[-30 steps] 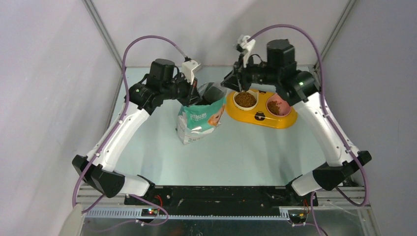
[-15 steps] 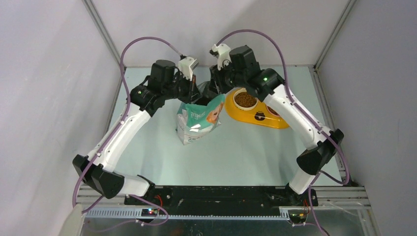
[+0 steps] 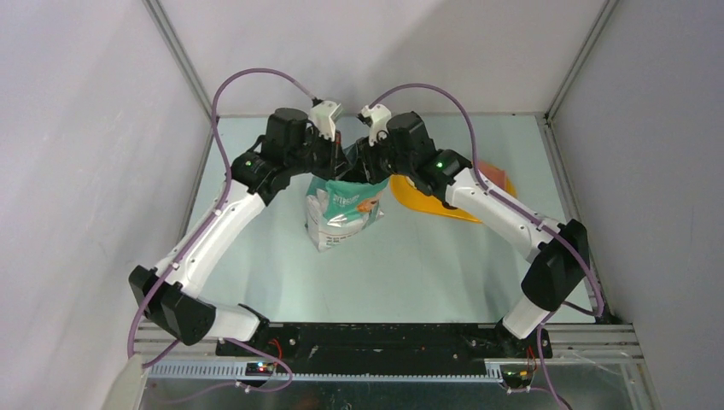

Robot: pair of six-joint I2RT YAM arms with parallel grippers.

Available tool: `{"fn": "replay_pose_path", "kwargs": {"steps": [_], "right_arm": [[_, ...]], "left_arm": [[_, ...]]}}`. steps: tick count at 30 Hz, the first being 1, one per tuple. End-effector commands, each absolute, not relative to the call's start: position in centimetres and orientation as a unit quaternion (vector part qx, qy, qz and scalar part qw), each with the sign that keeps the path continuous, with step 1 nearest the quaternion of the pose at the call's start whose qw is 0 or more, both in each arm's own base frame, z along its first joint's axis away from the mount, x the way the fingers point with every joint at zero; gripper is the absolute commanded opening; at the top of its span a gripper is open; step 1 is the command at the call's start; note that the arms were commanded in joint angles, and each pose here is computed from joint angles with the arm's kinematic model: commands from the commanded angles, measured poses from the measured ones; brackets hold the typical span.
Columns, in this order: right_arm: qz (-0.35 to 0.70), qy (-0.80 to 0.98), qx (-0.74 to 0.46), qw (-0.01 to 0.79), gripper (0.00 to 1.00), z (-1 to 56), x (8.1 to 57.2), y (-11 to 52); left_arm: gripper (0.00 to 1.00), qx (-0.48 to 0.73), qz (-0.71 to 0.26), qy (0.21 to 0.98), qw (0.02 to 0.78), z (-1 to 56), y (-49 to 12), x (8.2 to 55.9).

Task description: Serve the pet food

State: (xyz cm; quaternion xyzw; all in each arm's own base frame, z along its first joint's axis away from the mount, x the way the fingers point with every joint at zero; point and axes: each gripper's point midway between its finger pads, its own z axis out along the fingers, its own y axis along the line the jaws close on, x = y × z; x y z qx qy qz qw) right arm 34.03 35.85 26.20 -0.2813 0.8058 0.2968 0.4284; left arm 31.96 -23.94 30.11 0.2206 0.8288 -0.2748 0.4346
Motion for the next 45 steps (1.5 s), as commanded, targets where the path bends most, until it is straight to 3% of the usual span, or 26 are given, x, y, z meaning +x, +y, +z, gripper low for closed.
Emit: {"fn": "replay_pose_path", "kwargs": {"steps": [1, 8, 16, 28, 45], "right_arm": [[0.231, 0.881, -0.267, 0.314, 0.0, 15.9, 32.3, 33.1], [0.295, 0.886, -0.261, 0.245, 0.0, 14.7, 29.4, 33.7], [0.428, 0.838, -0.278, 0.194, 0.0, 18.0, 26.4, 35.8], [0.519, 0.813, -0.139, 0.224, 0.0, 26.1, 31.5, 33.5], [0.6, 0.782, -0.047, 0.16, 0.0, 30.6, 31.5, 31.8]], "left_arm": [[0.0, 0.21, -0.268, 0.825, 0.451, 29.4, -23.9, 33.1], [0.0, 0.208, -0.258, 0.821, 0.464, 29.6, -23.3, 33.7], [0.0, 0.204, -0.251, 0.82, 0.472, 29.6, -23.3, 34.5], [0.0, 0.214, -0.253, 0.82, 0.467, 29.4, -23.6, 34.6], [0.0, 0.299, -0.175, 0.814, 0.467, 28.9, -21.8, 34.7]]}}
